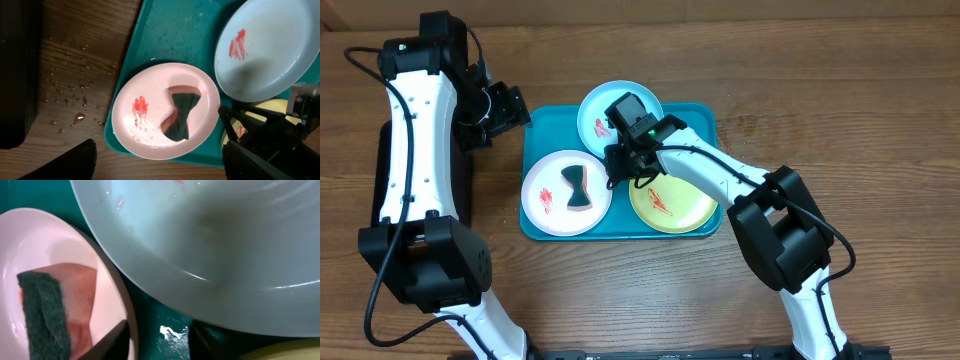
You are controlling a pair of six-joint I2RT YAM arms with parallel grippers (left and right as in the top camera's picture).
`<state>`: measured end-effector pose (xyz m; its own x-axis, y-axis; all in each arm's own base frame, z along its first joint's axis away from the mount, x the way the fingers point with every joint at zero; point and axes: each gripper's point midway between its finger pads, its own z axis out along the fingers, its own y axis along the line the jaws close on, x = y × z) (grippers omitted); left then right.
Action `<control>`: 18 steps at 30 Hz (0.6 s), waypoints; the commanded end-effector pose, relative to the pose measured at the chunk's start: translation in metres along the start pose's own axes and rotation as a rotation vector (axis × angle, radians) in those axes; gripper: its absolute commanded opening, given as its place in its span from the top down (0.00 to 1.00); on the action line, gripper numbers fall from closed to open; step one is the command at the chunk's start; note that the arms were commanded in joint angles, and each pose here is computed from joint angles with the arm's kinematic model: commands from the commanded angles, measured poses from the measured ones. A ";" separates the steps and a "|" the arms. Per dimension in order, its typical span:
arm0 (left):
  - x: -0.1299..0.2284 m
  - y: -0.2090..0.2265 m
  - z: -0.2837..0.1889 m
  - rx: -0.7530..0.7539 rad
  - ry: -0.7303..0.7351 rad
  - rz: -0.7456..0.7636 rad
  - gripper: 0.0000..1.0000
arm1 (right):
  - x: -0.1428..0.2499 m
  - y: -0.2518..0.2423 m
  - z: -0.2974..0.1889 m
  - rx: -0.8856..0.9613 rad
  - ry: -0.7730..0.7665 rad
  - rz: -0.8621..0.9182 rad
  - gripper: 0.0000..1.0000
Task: Clean dirty plates on tray and stack at the side
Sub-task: 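Reach the right gripper to the pink plate rim and grasp it, then regrasp the sponge with the left gripper on the pink plate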
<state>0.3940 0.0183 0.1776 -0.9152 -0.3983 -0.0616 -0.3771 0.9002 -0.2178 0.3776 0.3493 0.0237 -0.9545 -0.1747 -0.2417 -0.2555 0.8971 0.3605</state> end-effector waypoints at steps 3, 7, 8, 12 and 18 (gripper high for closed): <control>0.002 -0.004 0.003 0.007 0.011 0.025 0.19 | 0.009 0.005 0.007 -0.001 0.025 -0.010 0.63; 0.002 -0.003 0.003 0.007 0.012 0.026 0.20 | 0.015 0.006 0.010 0.000 0.035 -0.017 0.63; 0.003 -0.003 0.003 0.006 0.015 0.025 0.25 | 0.017 0.006 0.011 0.000 0.038 -0.019 0.63; 0.007 -0.005 0.004 0.003 0.029 0.036 0.38 | 0.024 0.005 0.016 0.010 0.049 -0.022 0.64; 0.027 -0.010 0.027 -0.009 0.106 0.078 0.36 | 0.027 -0.001 0.020 0.025 0.049 -0.021 0.80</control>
<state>0.3857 0.0086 0.1669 -0.9313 -0.3635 -0.0220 -0.3516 0.9132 -0.2062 0.3606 0.3559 0.0121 -0.9527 -0.2053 -0.2239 -0.2756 0.8942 0.3528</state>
